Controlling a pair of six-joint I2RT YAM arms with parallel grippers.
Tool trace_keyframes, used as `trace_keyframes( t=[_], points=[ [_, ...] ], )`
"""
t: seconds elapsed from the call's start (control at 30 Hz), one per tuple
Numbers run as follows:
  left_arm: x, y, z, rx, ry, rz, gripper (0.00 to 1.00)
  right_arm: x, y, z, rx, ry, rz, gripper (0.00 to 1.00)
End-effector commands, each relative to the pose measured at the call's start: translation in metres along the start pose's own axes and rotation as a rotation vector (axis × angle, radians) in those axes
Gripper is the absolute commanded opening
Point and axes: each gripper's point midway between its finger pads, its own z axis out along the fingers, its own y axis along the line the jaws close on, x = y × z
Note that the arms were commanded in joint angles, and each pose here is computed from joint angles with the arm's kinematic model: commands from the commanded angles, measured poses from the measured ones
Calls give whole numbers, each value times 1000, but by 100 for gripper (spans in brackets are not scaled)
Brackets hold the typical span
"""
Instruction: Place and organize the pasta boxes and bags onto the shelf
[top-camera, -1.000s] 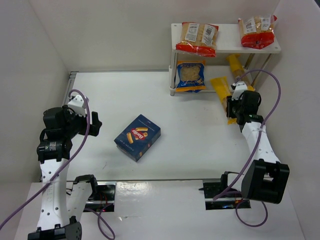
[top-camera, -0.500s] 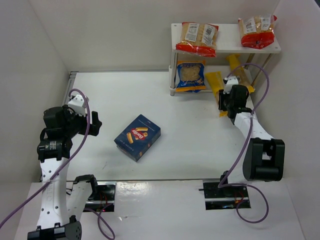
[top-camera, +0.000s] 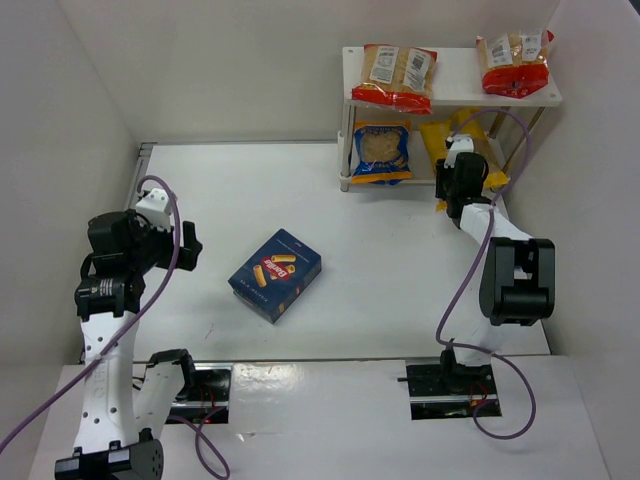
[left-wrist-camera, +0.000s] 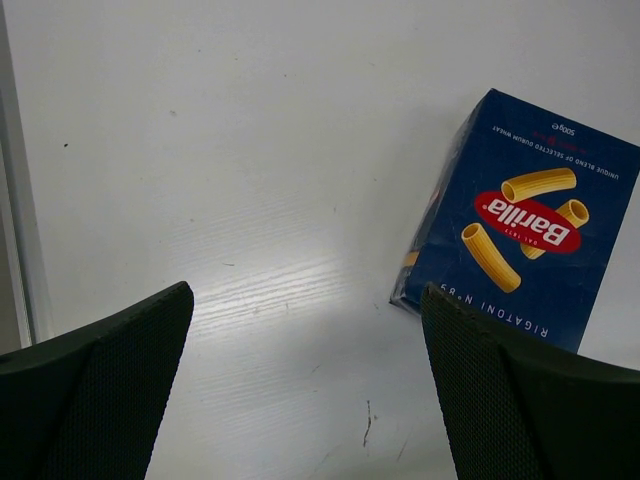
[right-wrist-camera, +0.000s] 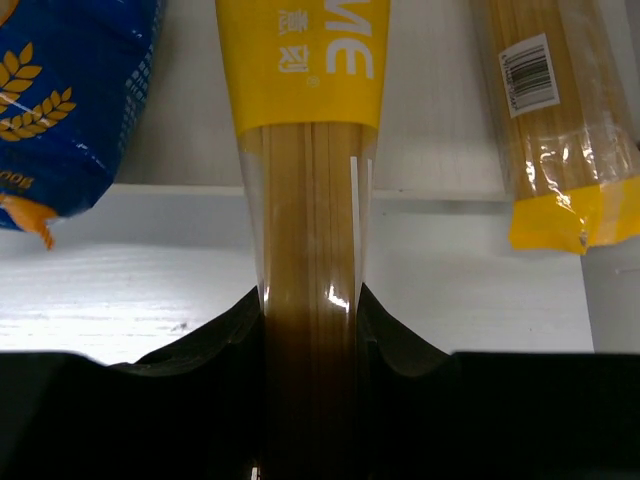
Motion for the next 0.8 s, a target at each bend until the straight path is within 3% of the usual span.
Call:
trace_keyframes(
  t=[0.0, 0.37, 0.77],
  points=[
    [-8, 5, -1, -21, -31, 5, 100, -121, -6, -8, 55, -378, 31, 0],
    [-8, 9, -2, -27, -34, -8, 100, -109, -9, 29, 90, -343, -10, 0],
    [-7, 17, -4, -52, -36, -26, 100, -129, -10, 57, 97, -355, 14, 0]
  ],
)
